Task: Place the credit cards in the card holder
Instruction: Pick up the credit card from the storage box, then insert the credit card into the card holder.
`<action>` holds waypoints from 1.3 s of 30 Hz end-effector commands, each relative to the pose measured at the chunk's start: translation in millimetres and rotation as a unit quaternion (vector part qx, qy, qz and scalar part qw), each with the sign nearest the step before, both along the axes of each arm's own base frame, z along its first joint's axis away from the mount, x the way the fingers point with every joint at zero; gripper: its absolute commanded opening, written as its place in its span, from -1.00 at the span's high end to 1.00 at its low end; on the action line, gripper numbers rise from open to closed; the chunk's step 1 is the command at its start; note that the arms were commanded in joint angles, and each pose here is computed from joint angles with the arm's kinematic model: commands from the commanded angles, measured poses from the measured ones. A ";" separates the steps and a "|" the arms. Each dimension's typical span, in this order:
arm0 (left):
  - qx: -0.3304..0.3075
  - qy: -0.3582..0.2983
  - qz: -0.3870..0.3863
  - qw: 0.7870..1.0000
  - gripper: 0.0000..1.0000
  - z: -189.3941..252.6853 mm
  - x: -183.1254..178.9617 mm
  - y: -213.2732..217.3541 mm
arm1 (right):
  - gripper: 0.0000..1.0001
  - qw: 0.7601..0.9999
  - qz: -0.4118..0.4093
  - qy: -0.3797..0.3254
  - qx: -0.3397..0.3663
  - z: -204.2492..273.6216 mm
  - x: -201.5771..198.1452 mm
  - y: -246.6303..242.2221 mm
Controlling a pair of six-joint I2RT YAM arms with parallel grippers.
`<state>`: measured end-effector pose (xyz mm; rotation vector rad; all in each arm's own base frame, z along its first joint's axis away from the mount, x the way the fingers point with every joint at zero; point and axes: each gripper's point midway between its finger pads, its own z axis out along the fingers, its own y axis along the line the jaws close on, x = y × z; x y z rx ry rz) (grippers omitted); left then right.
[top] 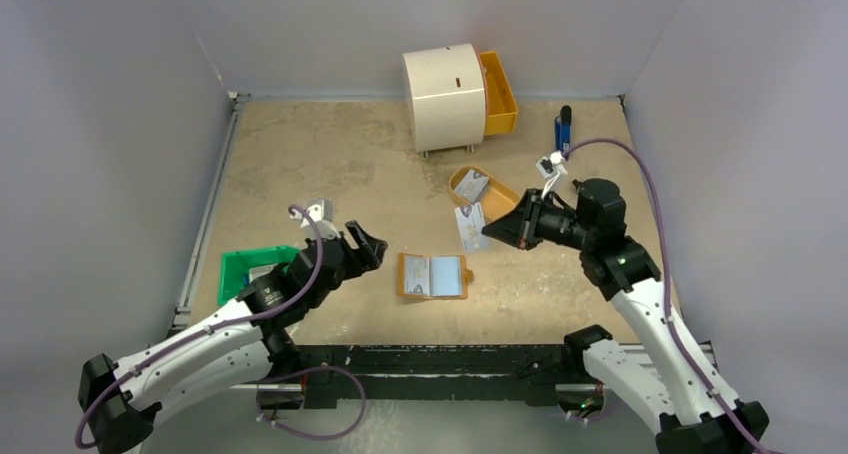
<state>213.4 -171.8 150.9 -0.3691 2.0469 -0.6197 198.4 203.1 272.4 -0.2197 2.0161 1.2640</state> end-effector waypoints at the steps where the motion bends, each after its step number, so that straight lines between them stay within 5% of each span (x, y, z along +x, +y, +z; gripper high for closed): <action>1: -0.069 -0.023 -0.087 0.994 -0.43 27.9 1.4 -50.8 | 1.00 0.992 -0.032 0.092 -0.077 -71.7 -6.1 -16.1; 15: -0.027 0.038 -0.147 0.988 -0.38 -23.7 2.5 -120.8 | 1.00 0.965 -0.055 0.217 -0.134 -173.2 -20.0 -10.0; 39: -0.007 0.081 -0.168 0.983 -0.29 -65.9 2.2 -153.7 | 1.00 0.952 -0.041 0.261 -0.152 -218.9 -23.1 -4.4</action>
